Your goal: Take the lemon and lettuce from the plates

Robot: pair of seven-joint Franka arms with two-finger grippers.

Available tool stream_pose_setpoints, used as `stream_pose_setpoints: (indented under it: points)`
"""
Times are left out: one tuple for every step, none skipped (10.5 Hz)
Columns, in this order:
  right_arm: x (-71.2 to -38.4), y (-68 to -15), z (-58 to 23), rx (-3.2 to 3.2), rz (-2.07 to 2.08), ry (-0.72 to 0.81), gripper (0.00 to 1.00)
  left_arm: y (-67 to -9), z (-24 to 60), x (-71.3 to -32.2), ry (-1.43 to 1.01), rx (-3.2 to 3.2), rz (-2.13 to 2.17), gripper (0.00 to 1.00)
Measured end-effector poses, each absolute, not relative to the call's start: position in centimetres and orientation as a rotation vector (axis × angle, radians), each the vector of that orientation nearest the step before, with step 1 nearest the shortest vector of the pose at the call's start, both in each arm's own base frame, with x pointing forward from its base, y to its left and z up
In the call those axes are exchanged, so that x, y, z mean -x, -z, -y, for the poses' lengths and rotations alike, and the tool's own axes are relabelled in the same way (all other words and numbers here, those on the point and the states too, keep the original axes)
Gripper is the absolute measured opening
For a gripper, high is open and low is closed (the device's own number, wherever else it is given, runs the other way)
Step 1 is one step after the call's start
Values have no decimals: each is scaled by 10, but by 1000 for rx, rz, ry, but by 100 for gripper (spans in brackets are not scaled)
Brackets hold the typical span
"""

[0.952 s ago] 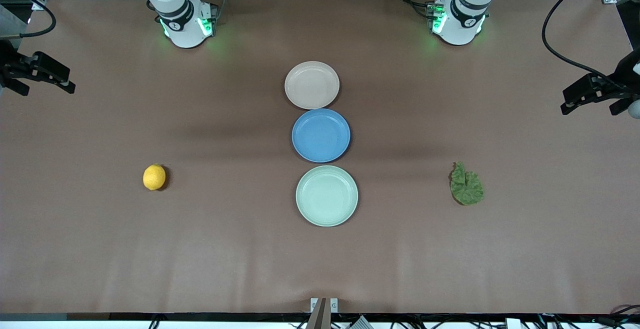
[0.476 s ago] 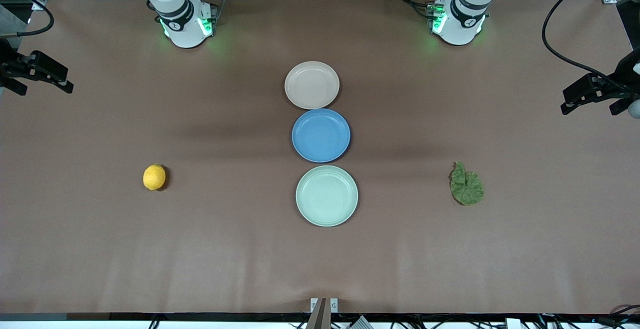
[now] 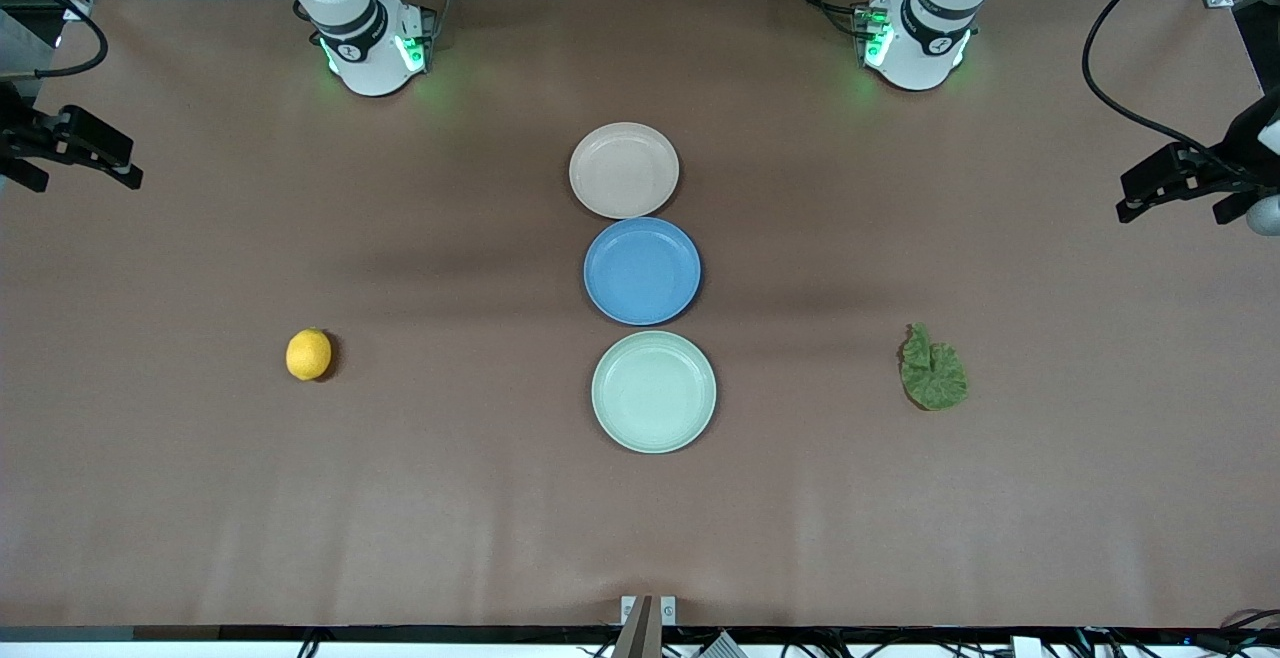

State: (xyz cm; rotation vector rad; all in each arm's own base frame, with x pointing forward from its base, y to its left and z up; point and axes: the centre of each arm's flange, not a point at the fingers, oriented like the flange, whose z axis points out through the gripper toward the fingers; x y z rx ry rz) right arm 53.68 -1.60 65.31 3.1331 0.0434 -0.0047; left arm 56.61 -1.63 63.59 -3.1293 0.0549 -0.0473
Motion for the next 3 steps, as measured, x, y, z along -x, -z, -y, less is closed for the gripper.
stream_pose_setpoints:
  points:
    - [-538,-651,16,-3133,-43,10,100,-635,17,-565,38,3129,-56,100]
    - [-539,-650,16,-3133,-43,14,100,-635,17,-565,36,3129,-56,100]
    - [-539,-649,16,-3133,-43,16,100,-635,17,-565,35,3129,-56,100]
